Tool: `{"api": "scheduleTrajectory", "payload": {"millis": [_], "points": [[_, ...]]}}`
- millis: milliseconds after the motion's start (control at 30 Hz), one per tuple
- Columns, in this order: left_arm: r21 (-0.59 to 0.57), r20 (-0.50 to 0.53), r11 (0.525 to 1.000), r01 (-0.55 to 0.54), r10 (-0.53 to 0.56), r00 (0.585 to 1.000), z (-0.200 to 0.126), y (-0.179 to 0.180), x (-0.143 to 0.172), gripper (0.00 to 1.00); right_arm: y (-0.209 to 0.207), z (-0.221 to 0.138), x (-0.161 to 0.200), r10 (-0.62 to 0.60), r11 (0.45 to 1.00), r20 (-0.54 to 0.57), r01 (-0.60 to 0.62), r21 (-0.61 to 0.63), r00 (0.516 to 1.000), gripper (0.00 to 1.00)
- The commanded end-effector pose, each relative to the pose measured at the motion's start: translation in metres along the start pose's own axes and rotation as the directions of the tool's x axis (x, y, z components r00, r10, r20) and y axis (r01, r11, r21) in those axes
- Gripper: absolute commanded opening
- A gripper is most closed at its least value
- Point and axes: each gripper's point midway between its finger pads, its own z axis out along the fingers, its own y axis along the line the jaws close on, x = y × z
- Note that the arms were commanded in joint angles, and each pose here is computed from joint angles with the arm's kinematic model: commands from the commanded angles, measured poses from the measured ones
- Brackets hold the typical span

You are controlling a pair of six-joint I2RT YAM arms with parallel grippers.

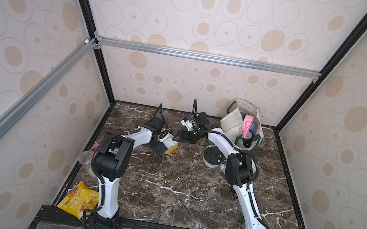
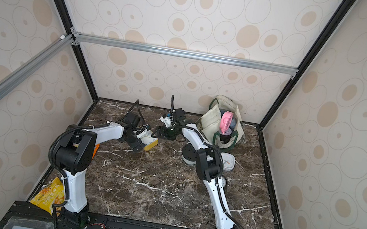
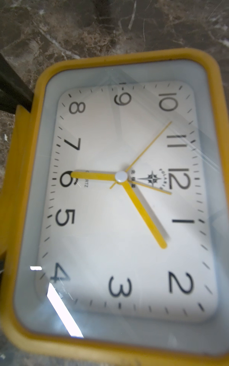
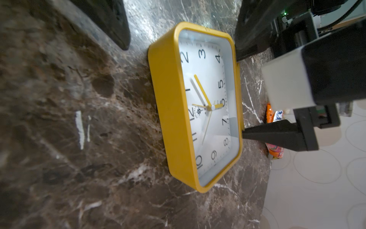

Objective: Put the alarm clock into the canvas bag
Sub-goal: Pick up the alarm from the center of the board.

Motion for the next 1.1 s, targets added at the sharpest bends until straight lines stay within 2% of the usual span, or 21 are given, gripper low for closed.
{"api": "scheduleTrajectory", "payload": {"millis": [0, 133, 300, 533, 767, 933, 1067], "points": [[0.047, 0.003, 0.999, -0.021, 0.021, 1.000, 0.007, -0.004, -0.002, 0.98, -0.004, 0.012, 0.020, -0.050, 0.997, -0.076, 0.055, 0.060, 0.996, 0.82], [0.100, 0.062, 0.995, -0.010, 0.004, 0.998, 0.002, -0.014, -0.012, 0.98, -0.002, 0.019, 0.029, -0.054, 0.997, -0.100, 0.059, 0.055, 0.994, 0.78], [0.138, 0.072, 0.990, 0.009, -0.019, 0.997, 0.002, -0.019, -0.018, 0.98, 0.002, 0.022, 0.031, -0.049, 0.998, -0.105, 0.054, 0.039, 0.993, 0.77], [0.155, 0.055, 0.987, 0.033, -0.042, 0.998, 0.006, -0.022, -0.016, 0.82, 0.006, 0.021, 0.029, -0.046, 0.999, -0.097, 0.049, 0.024, 0.994, 0.75], [0.124, 0.032, 0.992, 0.027, -0.031, 0.999, 0.010, -0.023, -0.011, 0.72, 0.010, 0.018, 0.028, -0.051, 0.999, -0.090, 0.052, 0.011, 0.995, 0.74], [0.122, 0.061, 0.992, 0.023, -0.031, 0.998, 0.003, -0.029, -0.014, 0.69, 0.018, 0.000, 0.021, -0.036, 0.999, -0.055, 0.035, -0.014, 0.998, 0.74], [0.111, 0.100, 0.993, 0.042, -0.053, 0.994, -0.009, -0.031, -0.019, 0.66, 0.028, -0.035, 0.000, -0.020, 0.999, 0.061, 0.022, -0.033, 0.998, 0.77]]}}
